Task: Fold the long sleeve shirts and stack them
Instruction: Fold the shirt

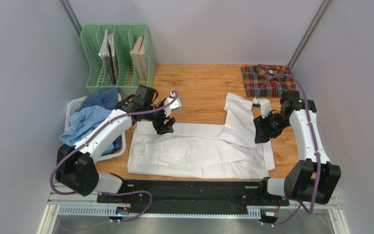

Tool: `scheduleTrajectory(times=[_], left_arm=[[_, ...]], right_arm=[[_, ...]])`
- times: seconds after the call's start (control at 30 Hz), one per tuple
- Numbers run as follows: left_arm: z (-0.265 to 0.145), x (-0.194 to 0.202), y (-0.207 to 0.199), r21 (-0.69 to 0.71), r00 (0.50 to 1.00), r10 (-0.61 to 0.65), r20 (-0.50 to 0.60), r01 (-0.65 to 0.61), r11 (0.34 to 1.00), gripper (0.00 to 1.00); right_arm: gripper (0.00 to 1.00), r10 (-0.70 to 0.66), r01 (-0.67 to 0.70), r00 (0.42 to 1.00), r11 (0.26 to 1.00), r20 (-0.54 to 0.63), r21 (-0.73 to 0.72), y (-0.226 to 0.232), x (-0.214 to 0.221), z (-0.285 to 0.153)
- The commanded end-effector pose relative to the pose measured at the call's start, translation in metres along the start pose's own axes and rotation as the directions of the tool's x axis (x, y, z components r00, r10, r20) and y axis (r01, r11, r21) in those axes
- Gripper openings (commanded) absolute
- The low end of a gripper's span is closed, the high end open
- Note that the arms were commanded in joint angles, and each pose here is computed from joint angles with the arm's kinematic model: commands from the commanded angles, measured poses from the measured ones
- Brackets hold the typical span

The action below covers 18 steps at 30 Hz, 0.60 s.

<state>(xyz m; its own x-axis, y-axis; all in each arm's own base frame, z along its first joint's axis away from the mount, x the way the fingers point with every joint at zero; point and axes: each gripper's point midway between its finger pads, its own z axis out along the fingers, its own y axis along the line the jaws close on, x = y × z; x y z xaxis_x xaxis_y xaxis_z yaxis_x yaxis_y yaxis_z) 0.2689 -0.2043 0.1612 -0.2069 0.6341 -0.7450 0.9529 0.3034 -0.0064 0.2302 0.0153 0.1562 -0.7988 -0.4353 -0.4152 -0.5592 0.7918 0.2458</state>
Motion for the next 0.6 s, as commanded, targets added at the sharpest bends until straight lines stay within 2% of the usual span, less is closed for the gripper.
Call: scheduleTrajectory(times=[0.0,0.13,0.3,0.57], left_arm=[[0.016,-0.009,-0.002,0.024,0.999,-0.030,0.036,0.029,0.999,0.74],[0.017,0.001,-0.006,0.019,0.999,-0.036,0.021,0.035,0.999,0.74],[0.010,0.016,-0.013,-0.008,1.000,-0.015,0.000,0.015,1.000,0.74],[0.005,0.030,-0.015,-0.032,0.999,0.000,-0.044,-0.002,0.999,0.73]], right_arm=[[0.53,-0.020,-0.015,0.974,0.988,-0.228,-0.154,0.035,0.072,0.029],[0.49,-0.013,-0.027,0.957,0.991,-0.290,-0.134,0.029,0.095,0.057],[0.44,-0.024,-0.018,0.946,0.992,-0.323,-0.127,0.021,0.097,0.079],[0.40,-0.044,0.027,0.911,0.999,-0.409,-0.047,0.002,0.110,0.096]])
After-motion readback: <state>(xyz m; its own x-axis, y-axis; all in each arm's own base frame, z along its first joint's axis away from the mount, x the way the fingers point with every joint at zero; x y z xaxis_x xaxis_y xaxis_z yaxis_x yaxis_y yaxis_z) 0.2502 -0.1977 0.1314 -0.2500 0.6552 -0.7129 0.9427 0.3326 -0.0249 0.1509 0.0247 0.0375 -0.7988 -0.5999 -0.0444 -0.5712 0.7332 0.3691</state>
